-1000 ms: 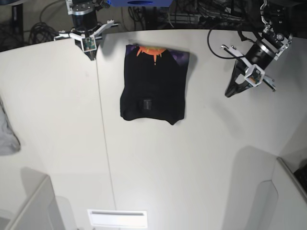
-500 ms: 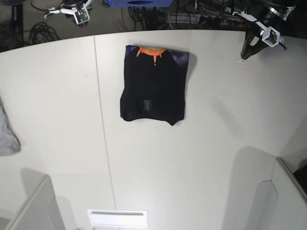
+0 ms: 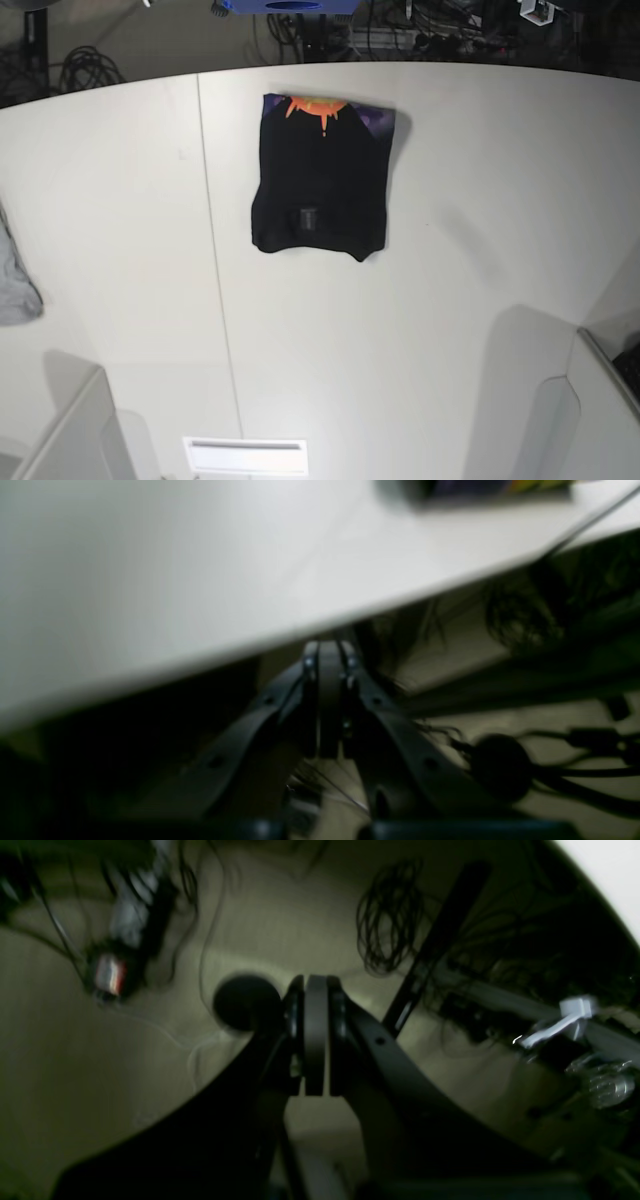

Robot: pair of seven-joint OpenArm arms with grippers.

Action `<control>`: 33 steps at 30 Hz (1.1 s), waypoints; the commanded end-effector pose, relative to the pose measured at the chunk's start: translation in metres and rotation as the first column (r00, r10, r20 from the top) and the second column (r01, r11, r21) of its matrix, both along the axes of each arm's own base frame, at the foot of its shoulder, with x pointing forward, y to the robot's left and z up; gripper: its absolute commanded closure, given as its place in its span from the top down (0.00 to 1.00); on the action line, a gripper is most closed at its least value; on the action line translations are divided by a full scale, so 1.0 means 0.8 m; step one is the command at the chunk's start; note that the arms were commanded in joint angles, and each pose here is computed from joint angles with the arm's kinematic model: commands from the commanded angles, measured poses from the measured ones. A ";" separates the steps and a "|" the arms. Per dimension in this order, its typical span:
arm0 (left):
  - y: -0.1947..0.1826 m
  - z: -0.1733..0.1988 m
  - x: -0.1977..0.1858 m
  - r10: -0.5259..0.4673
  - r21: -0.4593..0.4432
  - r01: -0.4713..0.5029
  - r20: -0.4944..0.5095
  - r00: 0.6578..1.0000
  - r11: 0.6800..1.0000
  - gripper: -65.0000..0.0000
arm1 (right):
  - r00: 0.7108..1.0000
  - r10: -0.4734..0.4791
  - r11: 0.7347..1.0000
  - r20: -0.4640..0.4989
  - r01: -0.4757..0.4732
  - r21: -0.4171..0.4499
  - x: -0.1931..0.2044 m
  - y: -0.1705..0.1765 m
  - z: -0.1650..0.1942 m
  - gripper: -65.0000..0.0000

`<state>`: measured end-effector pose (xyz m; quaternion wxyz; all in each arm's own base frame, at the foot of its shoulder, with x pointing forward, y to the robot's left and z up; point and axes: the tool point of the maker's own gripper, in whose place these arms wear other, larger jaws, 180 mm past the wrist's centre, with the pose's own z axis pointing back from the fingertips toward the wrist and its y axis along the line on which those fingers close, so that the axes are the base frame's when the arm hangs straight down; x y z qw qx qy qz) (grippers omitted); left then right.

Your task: Fold the T-shirt properly

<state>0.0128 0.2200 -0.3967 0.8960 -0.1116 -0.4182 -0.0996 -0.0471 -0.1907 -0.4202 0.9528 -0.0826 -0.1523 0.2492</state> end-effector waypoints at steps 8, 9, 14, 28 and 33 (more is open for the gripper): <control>-0.006 -0.089 -0.074 0.097 -0.092 -0.120 -0.223 0.970 0.988 0.00 | 0.975 0.072 0.992 -0.210 -0.048 0.118 -0.046 0.019 -0.069 0.00; -0.007 -0.099 -0.079 0.112 -0.097 -0.139 -0.241 0.964 0.985 0.00 | 0.970 0.082 0.990 -0.227 -0.053 0.132 -0.046 0.022 -0.079 0.00; -0.019 -0.149 -0.101 0.121 -0.102 -0.164 -0.340 0.932 0.981 0.00 | 0.945 0.105 0.982 -0.308 -0.049 0.182 -0.051 0.041 -0.125 0.00; -0.038 -0.265 -0.115 0.107 -0.115 -0.222 -0.611 0.784 0.968 0.00 | 0.943 -0.023 0.981 -0.332 0.085 0.174 -0.074 0.075 -0.227 0.00; -0.047 -0.277 -0.081 0.058 -0.138 -0.180 -0.619 0.784 0.974 0.00 | 0.959 -0.059 0.990 -0.277 0.091 0.104 -0.091 0.061 -0.271 0.00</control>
